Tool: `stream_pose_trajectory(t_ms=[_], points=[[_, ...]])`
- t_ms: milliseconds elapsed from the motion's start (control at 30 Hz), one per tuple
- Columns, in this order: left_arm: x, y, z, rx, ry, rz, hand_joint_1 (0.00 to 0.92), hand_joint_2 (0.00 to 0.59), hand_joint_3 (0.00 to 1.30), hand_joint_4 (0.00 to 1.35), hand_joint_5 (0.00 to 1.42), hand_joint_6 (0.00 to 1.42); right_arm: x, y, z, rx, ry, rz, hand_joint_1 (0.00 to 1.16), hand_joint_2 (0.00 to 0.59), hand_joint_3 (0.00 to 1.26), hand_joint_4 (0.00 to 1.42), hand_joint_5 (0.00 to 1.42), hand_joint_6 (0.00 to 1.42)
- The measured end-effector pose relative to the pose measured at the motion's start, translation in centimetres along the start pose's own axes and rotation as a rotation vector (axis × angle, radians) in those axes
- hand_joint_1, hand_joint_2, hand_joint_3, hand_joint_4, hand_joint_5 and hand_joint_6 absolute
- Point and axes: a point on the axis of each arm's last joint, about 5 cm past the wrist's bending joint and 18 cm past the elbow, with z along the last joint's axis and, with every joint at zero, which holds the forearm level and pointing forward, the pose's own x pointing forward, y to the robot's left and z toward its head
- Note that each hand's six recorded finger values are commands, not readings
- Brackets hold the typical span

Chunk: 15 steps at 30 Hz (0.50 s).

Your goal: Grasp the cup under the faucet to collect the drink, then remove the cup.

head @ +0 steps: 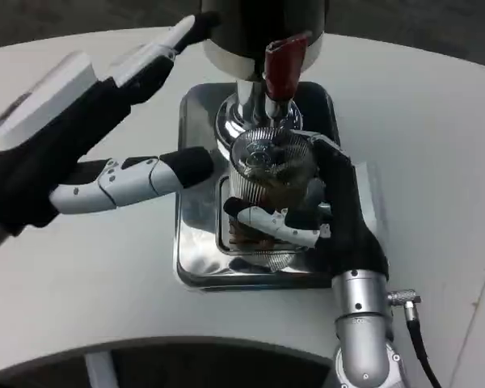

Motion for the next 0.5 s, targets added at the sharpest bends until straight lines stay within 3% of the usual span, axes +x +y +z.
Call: stream_pose_trajectory(t_ms=[133, 367, 500], points=[[-0.9, -0.1, -0.04, 0.000, 0.030, -0.005, 0.000, 0.135, 0.00, 0.00, 0.00, 0.00, -0.4, 0.15, 0.06, 0.002, -0.002, 0.004, 1.16, 0.124, 0.69, 0.89, 0.95, 1.24], [-2.5, -0.5, 0.10, 0.001, 0.088, -0.018, 0.000, 0.133, 0.00, 0.00, 0.00, 0.00, -0.8, -0.09, 0.82, 0.001, -0.050, -0.002, 1.16, 0.125, 0.70, 0.91, 0.96, 1.26], [-3.5, -0.9, 0.14, -0.004, 0.141, -0.042, 0.000, 0.130, 0.00, 0.00, 0.00, 0.00, -1.5, -0.35, 0.93, 0.010, -0.053, 0.010, 1.16, 0.124, 0.70, 0.91, 0.96, 1.27]])
